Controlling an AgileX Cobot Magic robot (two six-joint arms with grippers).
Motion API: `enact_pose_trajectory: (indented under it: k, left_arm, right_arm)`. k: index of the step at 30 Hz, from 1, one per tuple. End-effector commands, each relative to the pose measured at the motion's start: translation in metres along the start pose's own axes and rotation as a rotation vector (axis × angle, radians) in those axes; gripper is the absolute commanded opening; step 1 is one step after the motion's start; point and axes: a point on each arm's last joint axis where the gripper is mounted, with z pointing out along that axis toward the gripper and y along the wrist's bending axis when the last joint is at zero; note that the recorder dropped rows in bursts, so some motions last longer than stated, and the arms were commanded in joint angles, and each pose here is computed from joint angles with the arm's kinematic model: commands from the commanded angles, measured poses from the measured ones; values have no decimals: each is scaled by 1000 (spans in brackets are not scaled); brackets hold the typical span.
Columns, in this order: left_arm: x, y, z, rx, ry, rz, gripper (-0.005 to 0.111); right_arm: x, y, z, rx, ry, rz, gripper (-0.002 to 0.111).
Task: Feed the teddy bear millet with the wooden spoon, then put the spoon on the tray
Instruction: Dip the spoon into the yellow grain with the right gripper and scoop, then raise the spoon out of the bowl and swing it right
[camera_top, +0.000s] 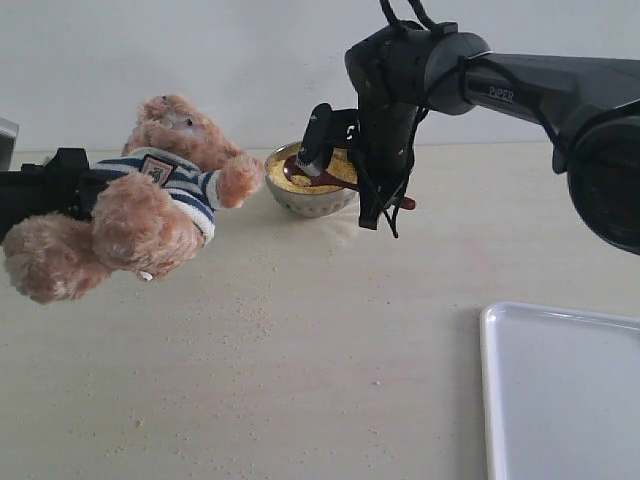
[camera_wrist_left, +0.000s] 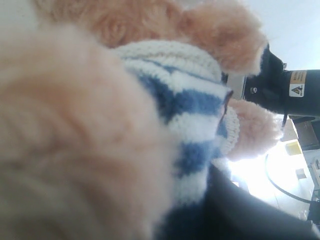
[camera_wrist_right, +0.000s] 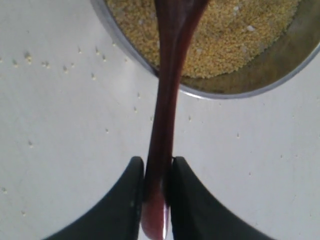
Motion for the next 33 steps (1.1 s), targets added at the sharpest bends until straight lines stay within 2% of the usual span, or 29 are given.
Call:
enact_pose_trajectory:
  k: [1,20,26,33]
  left_arm:
    - [-2,-2,-1,25,-17,-4,5]
    - [-2,-1,-1,18,-18,-4,5]
    - [-2,-1,-1,18,-18,-4,5]
    - [-2,-2,-1,23,-17,-4,5]
  right_arm:
    - [4,-3,-2,-10,3,8,0]
    - [5,1,-3,-58,19,44,0]
    - [0,-7,-16,-45,-12,73,0]
    - [4,-16,-28,-119,-57,151,0]
